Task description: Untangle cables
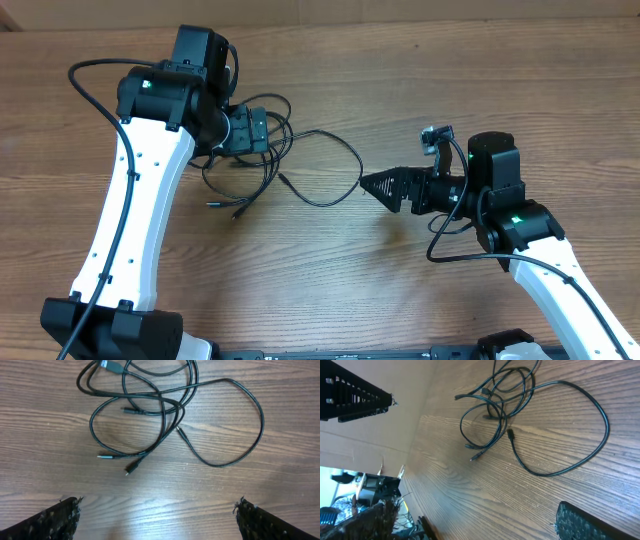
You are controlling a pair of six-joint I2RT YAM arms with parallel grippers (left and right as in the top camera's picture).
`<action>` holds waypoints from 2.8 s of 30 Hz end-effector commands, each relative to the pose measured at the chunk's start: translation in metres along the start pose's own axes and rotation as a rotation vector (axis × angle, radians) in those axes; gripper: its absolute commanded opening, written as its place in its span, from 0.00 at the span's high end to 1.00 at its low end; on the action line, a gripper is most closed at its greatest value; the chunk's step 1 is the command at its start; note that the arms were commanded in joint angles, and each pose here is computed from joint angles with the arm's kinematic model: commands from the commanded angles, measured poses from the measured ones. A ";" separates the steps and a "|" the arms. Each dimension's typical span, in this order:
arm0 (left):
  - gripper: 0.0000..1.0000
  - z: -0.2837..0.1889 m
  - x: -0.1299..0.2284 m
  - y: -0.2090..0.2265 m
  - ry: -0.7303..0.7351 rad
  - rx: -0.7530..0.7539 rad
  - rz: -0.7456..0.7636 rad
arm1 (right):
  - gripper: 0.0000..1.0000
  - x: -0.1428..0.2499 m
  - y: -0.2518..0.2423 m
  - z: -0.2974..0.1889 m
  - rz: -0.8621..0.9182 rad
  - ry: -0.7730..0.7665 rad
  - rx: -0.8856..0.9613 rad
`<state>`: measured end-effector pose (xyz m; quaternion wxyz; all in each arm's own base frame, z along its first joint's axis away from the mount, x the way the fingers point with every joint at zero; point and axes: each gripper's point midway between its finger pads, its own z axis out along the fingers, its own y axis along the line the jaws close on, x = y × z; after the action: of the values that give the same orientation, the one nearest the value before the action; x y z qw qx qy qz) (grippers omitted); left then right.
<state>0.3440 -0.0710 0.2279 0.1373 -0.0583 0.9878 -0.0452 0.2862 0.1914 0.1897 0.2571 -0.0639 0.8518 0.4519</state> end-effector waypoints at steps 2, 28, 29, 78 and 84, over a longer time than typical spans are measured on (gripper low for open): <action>0.00 0.001 0.001 -0.001 0.008 -0.003 0.001 | 0.00 -0.004 0.000 -0.001 -0.013 -0.013 0.006; 0.00 0.094 0.017 -0.012 0.054 0.088 -0.294 | 0.00 -0.002 -0.004 -0.001 0.000 -0.007 0.023; 0.00 0.094 0.016 -0.012 0.048 0.090 -0.293 | 0.00 -0.002 -0.004 -0.001 0.000 -0.007 0.023; 0.94 0.117 -0.010 0.001 -0.013 -0.004 -0.717 | 0.00 -0.005 -0.012 -0.002 0.007 -0.025 0.072; 0.00 0.093 -0.046 0.001 -0.176 0.034 -0.718 | 0.00 -0.005 -0.013 -0.002 0.006 -0.028 0.078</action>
<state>0.3977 -0.0793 0.1251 0.1418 -0.4062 0.8966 -0.1048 0.2904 0.1840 0.1812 0.2603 -0.0458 0.8651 0.4264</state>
